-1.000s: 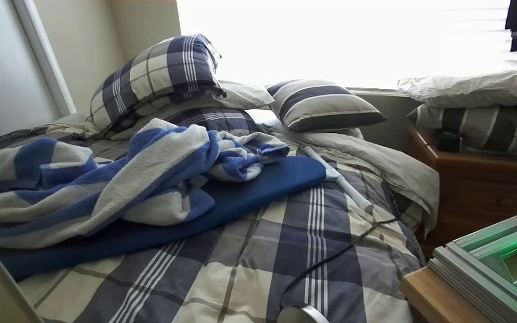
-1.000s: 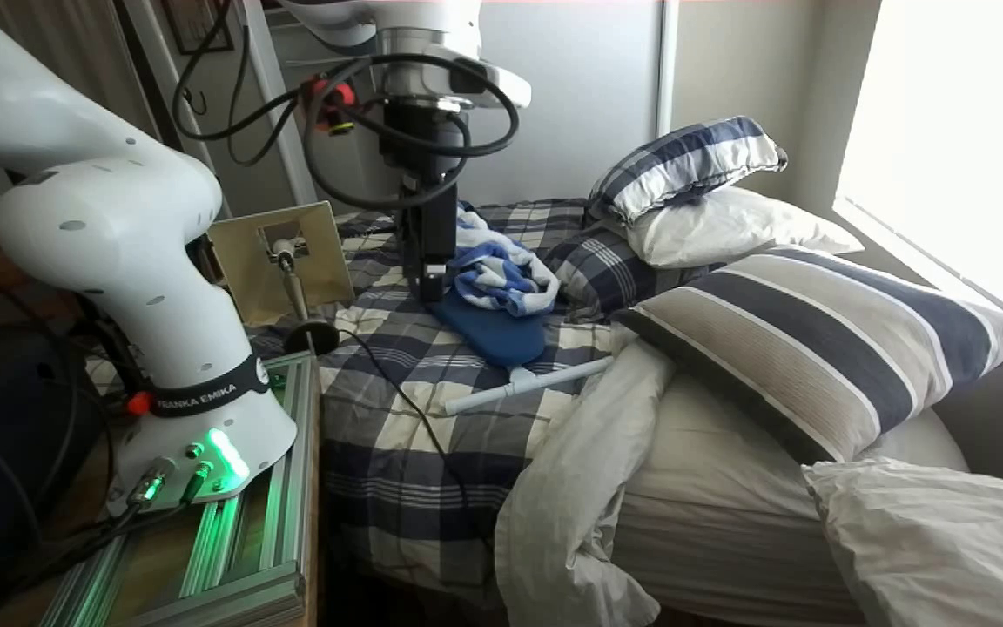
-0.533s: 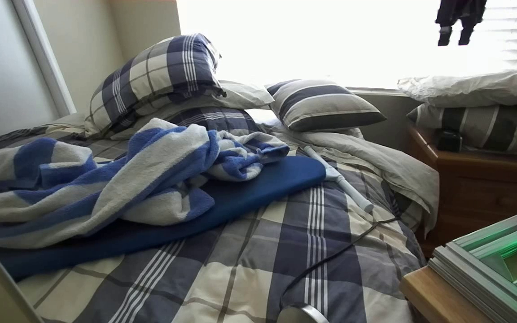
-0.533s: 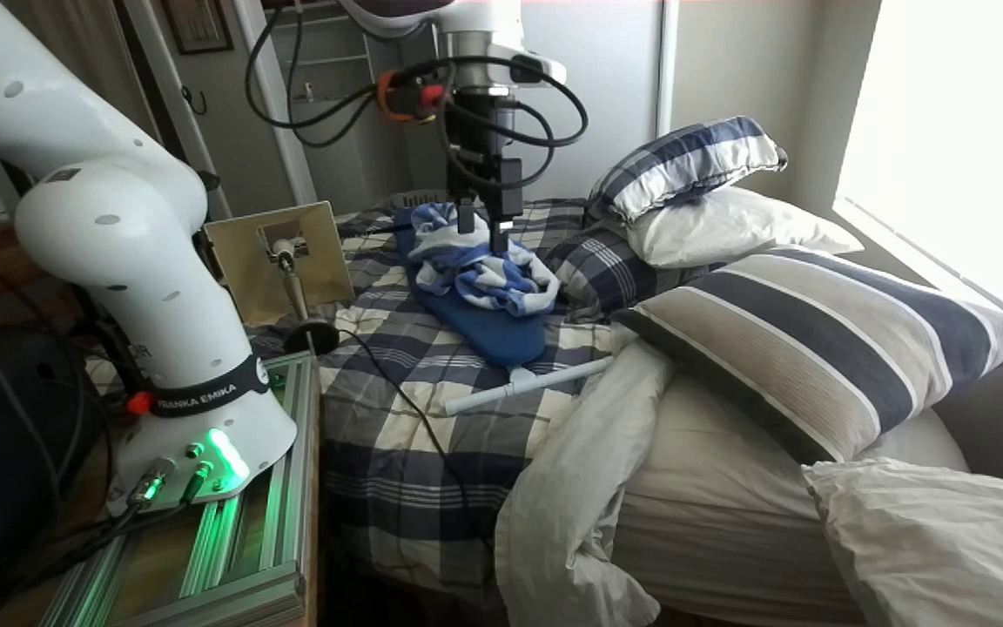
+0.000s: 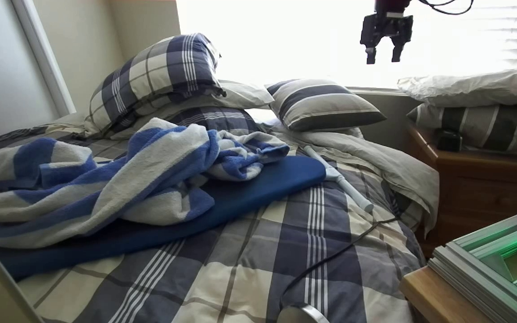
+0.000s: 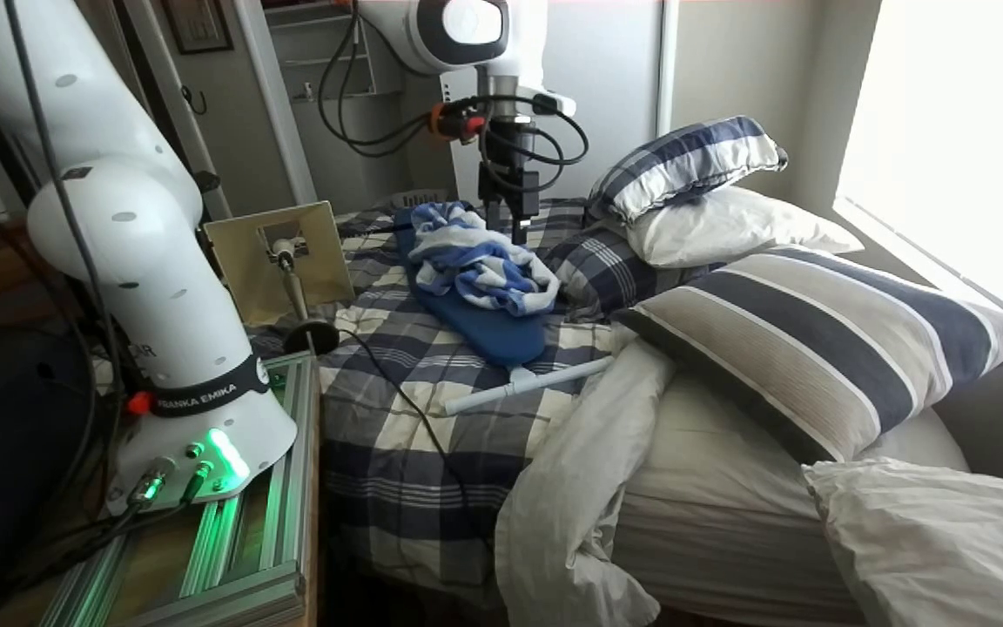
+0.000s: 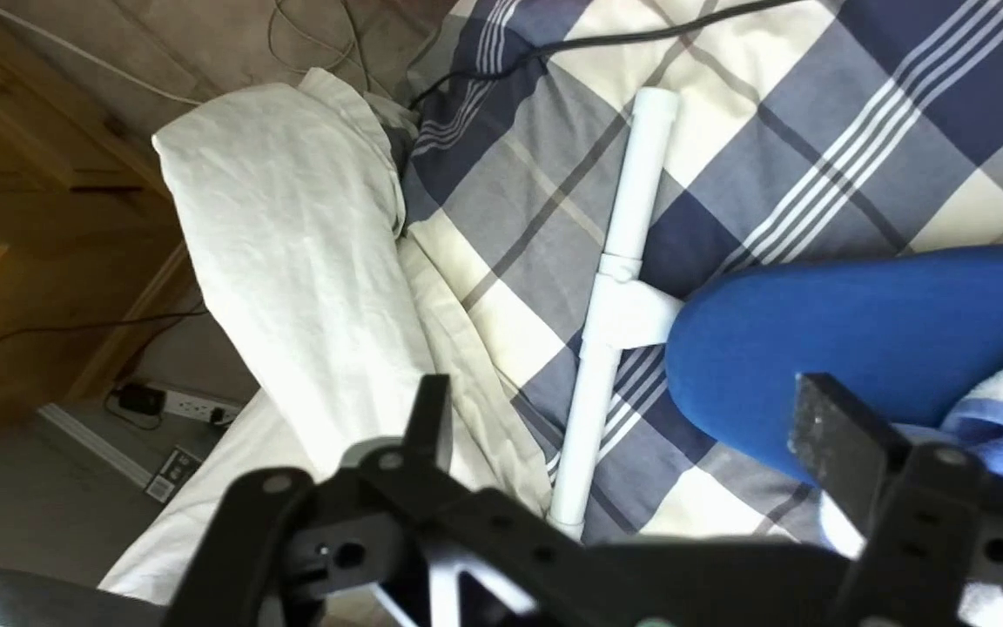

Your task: Pull the striped towel to the right

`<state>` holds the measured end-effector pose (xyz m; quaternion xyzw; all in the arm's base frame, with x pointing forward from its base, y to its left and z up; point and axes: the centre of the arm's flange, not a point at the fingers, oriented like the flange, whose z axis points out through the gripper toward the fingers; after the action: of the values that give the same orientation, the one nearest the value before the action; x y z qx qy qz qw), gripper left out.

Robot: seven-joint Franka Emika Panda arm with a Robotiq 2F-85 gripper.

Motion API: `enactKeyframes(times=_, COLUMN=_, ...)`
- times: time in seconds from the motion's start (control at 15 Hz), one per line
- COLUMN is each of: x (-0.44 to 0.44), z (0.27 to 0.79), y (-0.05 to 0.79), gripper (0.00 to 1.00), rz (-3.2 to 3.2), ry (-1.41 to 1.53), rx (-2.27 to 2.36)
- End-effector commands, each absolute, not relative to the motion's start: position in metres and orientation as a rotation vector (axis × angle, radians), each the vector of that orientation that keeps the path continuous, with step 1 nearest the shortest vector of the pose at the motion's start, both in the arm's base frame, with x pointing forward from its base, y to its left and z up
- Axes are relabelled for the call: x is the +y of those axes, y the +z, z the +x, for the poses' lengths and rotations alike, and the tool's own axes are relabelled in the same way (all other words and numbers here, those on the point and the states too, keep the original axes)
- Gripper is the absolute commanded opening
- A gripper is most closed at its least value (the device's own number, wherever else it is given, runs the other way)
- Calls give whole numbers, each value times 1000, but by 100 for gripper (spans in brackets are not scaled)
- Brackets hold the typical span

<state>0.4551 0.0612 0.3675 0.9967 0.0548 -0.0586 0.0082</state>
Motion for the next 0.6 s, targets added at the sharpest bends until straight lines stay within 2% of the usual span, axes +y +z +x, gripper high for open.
enactKeyframes(times=0.0, x=93, z=484, y=361, gripper=100, rz=3077, ry=-214, rx=303)
enactKeyframes(times=0.07, x=81, z=464, y=362, gripper=100, rz=3102, ry=-194, rx=223)
enactKeyframes(times=0.53, x=84, z=467, y=359, gripper=100, rz=3101, ry=-203, rx=227)
